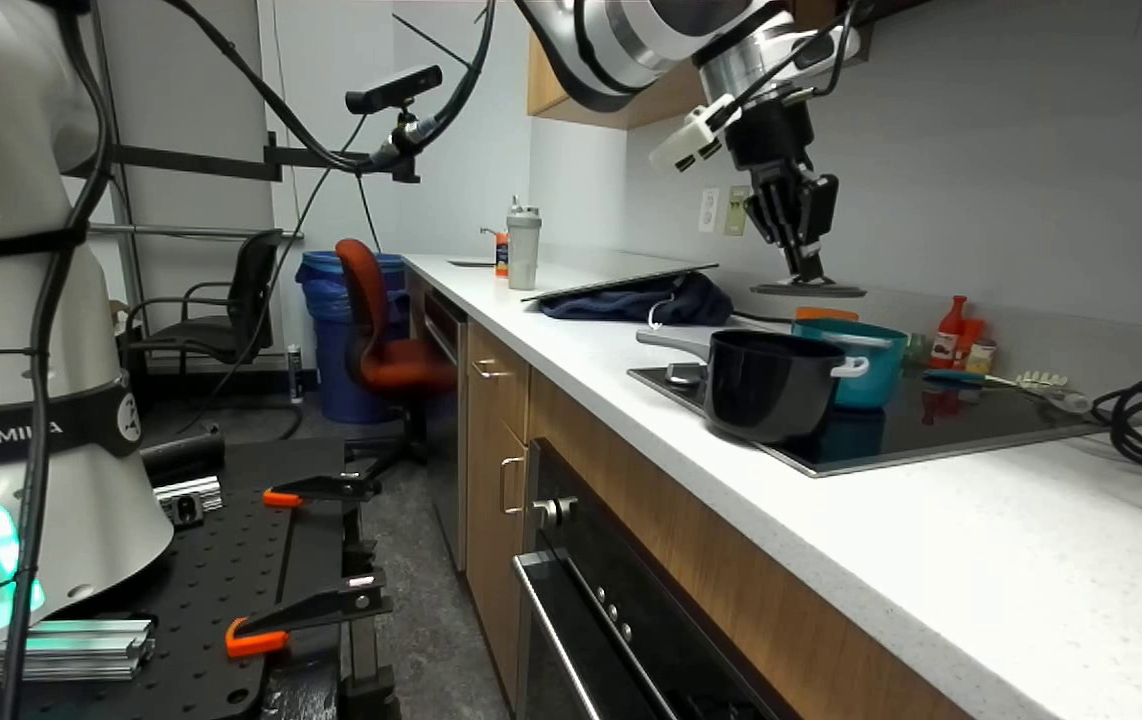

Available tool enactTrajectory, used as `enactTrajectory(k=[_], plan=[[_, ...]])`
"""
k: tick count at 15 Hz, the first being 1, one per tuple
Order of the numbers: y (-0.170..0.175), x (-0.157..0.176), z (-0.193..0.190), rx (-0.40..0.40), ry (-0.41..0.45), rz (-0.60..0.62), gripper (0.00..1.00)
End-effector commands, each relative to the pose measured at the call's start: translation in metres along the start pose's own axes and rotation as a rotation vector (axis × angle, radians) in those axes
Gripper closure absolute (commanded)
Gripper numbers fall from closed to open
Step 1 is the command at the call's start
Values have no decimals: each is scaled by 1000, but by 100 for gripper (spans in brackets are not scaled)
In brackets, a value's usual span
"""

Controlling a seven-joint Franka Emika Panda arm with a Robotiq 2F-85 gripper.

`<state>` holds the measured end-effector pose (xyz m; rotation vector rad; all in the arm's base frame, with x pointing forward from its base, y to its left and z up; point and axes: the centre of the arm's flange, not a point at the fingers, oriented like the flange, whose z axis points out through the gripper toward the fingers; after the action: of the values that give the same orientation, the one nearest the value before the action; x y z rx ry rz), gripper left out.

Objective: Take the lid on the blue pot and place it on the black pot

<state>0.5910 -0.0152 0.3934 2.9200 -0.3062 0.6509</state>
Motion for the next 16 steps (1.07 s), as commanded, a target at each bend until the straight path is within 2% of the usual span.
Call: enactTrajectory(k=[1, 9, 16], plan=[[13, -35, -26, -14, 29, 59, 97], [52, -65, -39, -42, 39, 170, 97], [73, -75, -20, -45, 21, 204, 97]])
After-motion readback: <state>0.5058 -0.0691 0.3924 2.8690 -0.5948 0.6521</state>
